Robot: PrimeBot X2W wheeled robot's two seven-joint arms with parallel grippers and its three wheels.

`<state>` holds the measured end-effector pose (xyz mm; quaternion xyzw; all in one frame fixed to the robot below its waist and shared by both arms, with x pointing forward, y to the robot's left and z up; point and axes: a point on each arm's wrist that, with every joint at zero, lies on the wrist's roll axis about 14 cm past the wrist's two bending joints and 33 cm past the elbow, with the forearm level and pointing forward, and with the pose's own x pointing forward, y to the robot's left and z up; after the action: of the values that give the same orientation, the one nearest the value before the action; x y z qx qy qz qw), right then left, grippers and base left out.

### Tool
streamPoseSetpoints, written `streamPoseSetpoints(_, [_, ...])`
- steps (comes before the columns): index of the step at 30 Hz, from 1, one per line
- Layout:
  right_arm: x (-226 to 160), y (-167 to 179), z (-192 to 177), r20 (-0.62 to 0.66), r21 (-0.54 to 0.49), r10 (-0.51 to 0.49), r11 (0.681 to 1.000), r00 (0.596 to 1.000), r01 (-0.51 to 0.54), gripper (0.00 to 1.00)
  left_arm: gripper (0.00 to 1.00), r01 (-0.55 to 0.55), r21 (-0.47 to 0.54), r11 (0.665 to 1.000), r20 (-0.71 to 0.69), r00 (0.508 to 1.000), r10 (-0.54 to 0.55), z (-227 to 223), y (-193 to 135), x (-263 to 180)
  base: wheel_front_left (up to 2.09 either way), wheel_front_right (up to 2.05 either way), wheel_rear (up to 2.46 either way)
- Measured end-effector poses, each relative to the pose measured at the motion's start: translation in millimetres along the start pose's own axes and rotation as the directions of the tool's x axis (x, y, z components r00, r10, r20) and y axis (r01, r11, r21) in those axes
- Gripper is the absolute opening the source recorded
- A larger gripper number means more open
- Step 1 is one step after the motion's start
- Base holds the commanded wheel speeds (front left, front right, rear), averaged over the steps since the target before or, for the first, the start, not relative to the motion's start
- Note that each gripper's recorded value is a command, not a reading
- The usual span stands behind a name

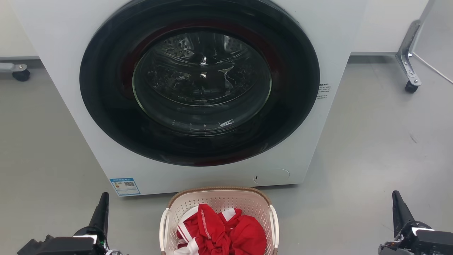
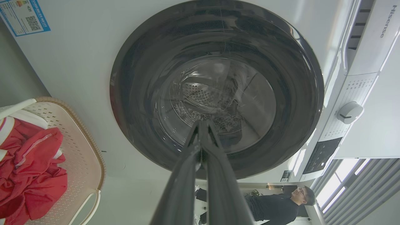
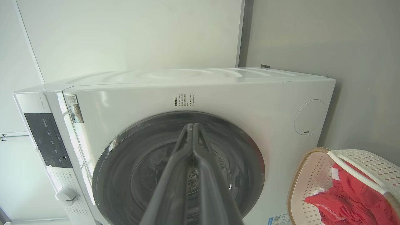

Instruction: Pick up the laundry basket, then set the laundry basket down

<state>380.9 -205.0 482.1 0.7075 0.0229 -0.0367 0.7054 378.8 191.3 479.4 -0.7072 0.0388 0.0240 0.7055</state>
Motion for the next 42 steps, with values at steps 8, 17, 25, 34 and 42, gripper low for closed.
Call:
streamPoseSetpoints(8, [0.0,-0.1,0.0,0.0,0.0,0.0,1.0,1.0,0.0,0.0,0.0,0.0,0.0,1.0,0.0,1.0,0.0,-0.1,0.1,0.0,0.0,0.0,0.0])
streamPoseSetpoints(17, [0.0,-0.1,-0.1,0.0,0.0,0.0,1.0,1.0,0.0,0.0,0.0,-0.001,0.0,1.0,0.0,1.0,0.001,0.0,0.2,0.0,0.0,0.0,0.0])
streamPoseSetpoints(25, [0.0,0.0,-0.1,0.0,0.0,0.0,1.0,1.0,0.0,0.0,0.0,-0.001,0.0,1.0,0.0,1.0,0.001,0.0,0.3,-0.1,0.0,0.0,0.0])
streamPoseSetpoints(34, [0.0,0.1,-0.2,0.0,0.0,0.001,1.0,1.0,-0.001,0.0,0.0,-0.001,0.0,1.0,0.0,1.0,0.001,0.0,0.4,-0.1,0.0,0.0,0.0])
streamPoseSetpoints(42, [0.0,0.1,-0.2,0.0,0.0,0.001,1.0,1.0,-0.001,0.0,0.0,-0.001,-0.001,1.0,0.0,1.0,0.001,0.0,0.4,-0.1,0.0,0.0,0.0])
